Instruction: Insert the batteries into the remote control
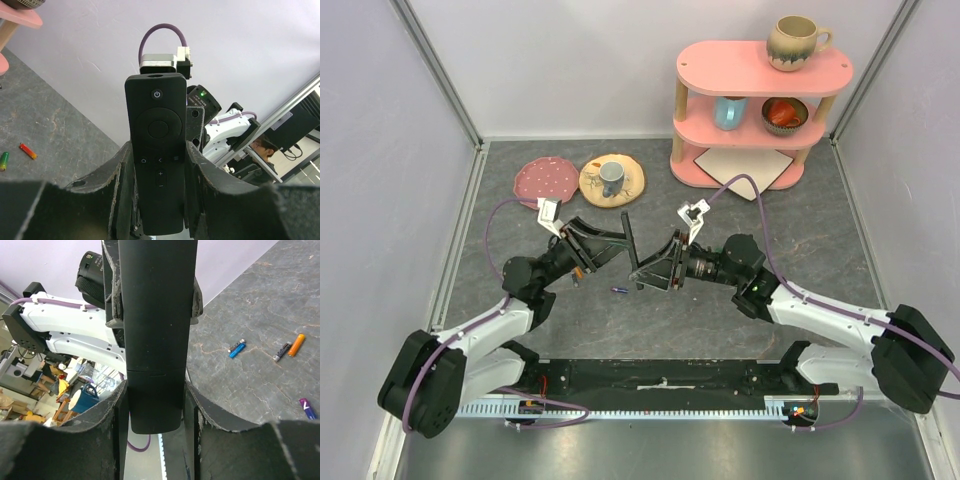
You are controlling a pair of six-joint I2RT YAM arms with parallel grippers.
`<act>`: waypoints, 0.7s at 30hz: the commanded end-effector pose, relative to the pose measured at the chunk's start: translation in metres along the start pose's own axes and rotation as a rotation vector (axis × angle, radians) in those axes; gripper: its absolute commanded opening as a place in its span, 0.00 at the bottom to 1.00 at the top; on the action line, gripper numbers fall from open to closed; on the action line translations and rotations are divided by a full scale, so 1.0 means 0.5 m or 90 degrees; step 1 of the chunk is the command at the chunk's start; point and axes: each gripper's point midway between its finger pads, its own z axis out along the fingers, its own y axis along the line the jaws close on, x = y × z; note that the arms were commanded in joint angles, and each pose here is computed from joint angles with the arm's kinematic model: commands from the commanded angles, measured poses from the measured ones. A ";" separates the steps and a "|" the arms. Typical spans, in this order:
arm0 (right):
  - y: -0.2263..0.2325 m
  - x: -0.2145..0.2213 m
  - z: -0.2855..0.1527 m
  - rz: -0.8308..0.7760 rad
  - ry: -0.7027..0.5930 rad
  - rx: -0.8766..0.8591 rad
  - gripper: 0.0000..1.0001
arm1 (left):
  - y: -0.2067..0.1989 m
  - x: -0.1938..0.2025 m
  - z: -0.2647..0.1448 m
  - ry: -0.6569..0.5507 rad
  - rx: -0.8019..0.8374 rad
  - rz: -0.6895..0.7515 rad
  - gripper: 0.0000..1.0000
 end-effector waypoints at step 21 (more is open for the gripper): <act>-0.185 -0.084 -0.167 -0.301 0.142 0.615 0.34 | 0.134 -0.038 -0.043 0.041 -0.443 0.060 0.99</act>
